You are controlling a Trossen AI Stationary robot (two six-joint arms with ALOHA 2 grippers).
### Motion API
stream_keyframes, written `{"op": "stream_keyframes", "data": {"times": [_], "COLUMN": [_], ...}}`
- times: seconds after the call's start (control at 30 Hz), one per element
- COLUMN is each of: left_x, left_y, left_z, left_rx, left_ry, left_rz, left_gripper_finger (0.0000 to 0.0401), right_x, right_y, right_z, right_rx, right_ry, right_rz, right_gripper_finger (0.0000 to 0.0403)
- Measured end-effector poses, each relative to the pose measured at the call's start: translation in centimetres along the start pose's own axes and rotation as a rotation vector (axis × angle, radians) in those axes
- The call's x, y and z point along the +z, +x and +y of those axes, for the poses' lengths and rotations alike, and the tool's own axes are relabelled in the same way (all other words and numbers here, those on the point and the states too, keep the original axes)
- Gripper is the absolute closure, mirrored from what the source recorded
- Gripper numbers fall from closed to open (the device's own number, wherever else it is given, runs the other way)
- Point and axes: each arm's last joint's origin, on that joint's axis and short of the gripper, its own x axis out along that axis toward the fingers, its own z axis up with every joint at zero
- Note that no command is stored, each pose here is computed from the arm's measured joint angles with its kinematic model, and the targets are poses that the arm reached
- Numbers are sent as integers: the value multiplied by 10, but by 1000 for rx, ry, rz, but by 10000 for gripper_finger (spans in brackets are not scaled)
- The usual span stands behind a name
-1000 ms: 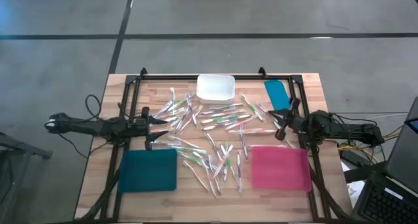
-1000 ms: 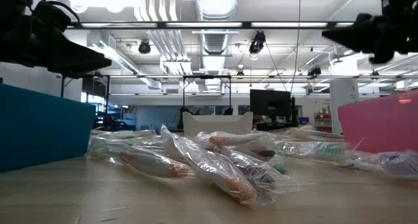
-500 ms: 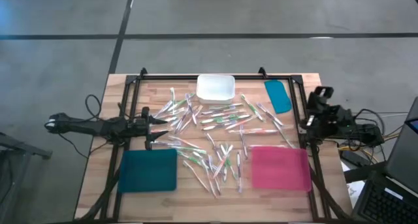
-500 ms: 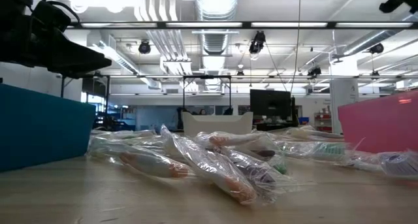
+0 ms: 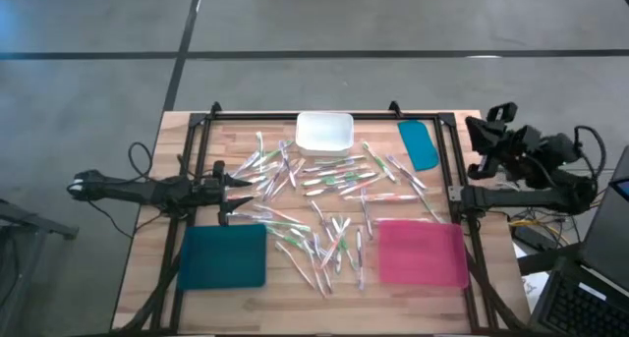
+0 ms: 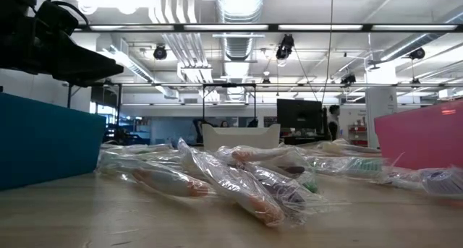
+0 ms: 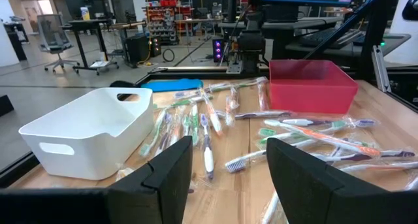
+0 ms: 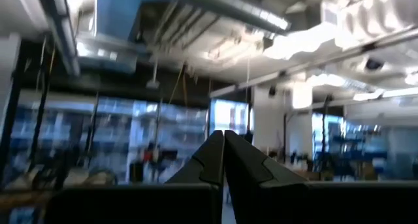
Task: Pick & Place Toothbrushes
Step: Put the violet toothbrush into the white bin
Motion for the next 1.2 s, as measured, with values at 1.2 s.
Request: {"op": "stream_keyframes", "data": {"times": [1.2], "left_x": [0], "left_y": [0], "left_z": [0], "left_rx": [0], "left_ry": [0], "left_rz": [0], "left_gripper_finger": [199], "right_x": [-77], "right_y": [143], "right_z": [-18], "right_rx": [-332], "right_ry": [-131], "right_rz": [1409], "right_gripper_finger": [363]}}
